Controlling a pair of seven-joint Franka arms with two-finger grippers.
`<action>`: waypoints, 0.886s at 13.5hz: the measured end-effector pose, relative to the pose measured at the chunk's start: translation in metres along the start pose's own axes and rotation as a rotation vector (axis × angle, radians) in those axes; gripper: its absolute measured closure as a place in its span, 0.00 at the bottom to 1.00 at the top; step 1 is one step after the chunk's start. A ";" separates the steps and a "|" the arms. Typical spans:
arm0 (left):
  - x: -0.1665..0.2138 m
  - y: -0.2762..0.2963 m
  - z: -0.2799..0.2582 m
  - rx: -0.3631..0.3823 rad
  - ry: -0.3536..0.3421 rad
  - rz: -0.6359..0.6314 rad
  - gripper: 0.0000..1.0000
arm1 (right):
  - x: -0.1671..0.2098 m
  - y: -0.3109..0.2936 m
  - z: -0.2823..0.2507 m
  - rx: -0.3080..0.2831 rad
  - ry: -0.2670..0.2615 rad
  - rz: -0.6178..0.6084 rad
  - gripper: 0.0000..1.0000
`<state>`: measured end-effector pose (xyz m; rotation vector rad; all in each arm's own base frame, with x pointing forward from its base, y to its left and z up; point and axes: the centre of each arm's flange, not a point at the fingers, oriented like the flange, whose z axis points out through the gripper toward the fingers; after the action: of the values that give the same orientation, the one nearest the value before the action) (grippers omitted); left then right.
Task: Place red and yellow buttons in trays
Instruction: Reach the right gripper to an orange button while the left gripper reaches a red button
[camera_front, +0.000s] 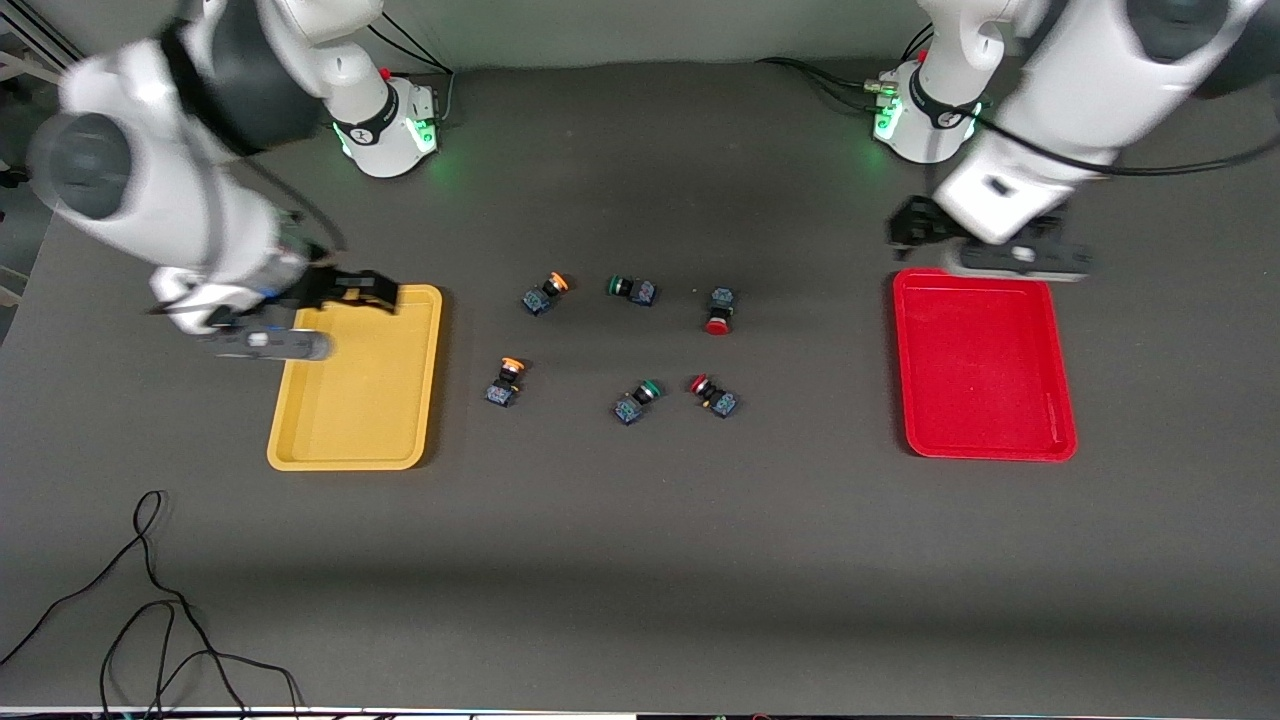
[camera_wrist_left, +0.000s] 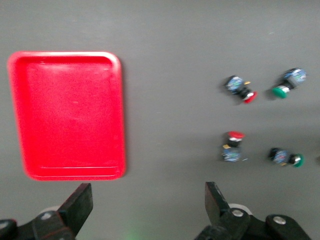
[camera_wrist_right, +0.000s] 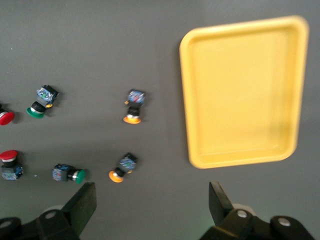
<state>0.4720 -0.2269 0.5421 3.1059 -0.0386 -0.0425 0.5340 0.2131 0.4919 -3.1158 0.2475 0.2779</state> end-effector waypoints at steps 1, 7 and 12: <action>-0.008 0.031 0.009 -0.003 0.006 -0.009 0.00 | -0.008 -0.020 0.020 0.003 -0.011 0.027 0.00; -0.054 0.138 0.048 -0.008 -0.009 -0.032 0.00 | -0.039 -0.062 0.146 0.022 -0.093 0.192 0.00; -0.037 0.168 0.146 0.012 -0.051 -0.023 0.00 | -0.072 -0.098 0.259 -0.011 -0.082 0.325 0.00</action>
<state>0.4273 -0.3992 0.4029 3.1165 -0.0047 -0.1223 0.4339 0.3260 0.2490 -3.0529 0.7535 0.4081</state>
